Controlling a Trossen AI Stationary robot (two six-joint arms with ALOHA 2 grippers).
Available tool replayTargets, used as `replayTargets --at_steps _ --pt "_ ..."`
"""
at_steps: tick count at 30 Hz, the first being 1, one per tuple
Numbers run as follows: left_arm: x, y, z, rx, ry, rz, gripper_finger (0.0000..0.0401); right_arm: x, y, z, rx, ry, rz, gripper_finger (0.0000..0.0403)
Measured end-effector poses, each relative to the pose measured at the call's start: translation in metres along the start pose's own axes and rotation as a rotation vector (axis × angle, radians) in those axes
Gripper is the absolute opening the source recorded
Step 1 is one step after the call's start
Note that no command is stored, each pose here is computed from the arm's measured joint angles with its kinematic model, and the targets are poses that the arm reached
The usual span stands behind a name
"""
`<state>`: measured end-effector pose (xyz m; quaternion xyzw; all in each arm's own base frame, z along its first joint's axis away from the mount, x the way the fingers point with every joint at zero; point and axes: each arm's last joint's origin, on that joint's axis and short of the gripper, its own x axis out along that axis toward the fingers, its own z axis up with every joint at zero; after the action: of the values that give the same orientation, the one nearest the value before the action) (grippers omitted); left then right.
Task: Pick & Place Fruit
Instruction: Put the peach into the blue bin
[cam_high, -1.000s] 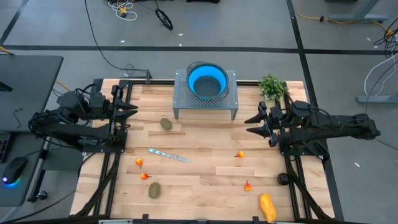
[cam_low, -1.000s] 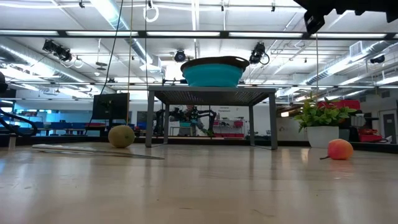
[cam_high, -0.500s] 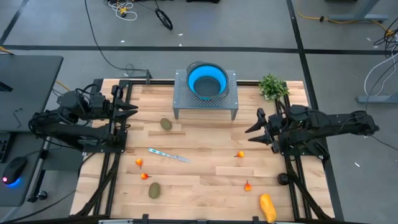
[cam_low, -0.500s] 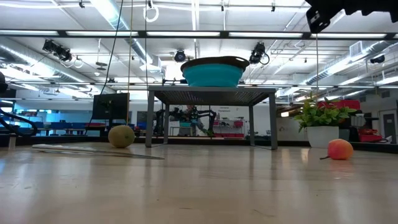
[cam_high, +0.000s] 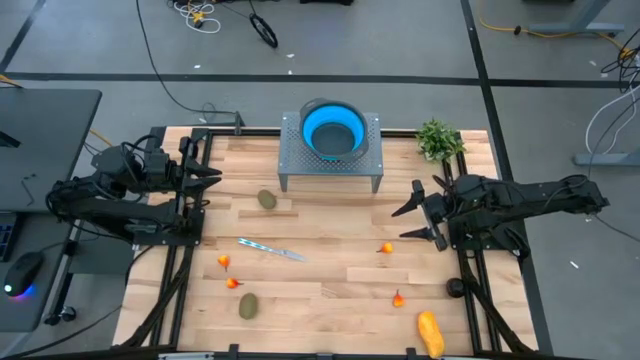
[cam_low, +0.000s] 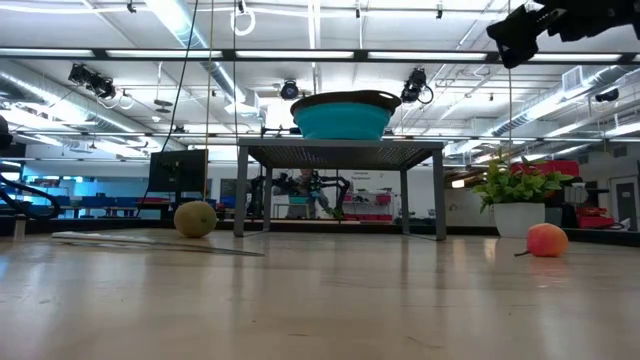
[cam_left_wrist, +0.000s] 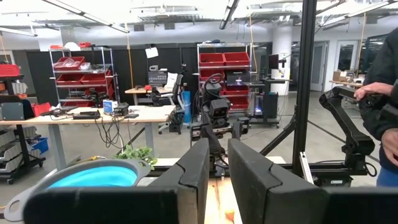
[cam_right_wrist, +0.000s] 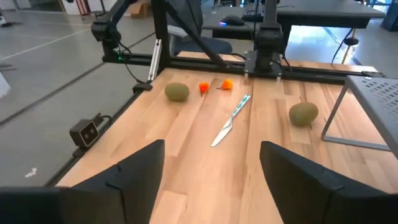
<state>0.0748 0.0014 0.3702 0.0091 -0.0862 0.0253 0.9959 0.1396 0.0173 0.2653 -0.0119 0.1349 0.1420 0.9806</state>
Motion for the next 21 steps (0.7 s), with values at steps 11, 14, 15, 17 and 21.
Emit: replayTargets --at_steps 11,14,15,17,21 --pt "0.0 0.0 0.0 0.0 0.0 0.0 0.0067 0.017 -0.003 -0.012 0.005 0.134 -0.01 0.0284" --pt "0.0 0.0 0.0 0.0 0.0 0.0 0.0067 0.021 -0.004 -0.015 0.011 0.171 -0.008 0.0284" --pt "0.0 0.0 0.0 0.0 0.0 0.0 0.0068 0.022 -0.004 -0.016 0.008 0.178 -0.007 0.0284" --pt "0.0 0.0 0.0 0.0 0.0 0.0 0.0068 0.024 -0.005 -0.017 0.006 0.192 -0.007 0.0284" --pt "0.0 0.0 0.0 0.0 0.0 0.0 0.0068 0.028 -0.003 -0.021 -0.003 0.231 -0.03 0.0284"
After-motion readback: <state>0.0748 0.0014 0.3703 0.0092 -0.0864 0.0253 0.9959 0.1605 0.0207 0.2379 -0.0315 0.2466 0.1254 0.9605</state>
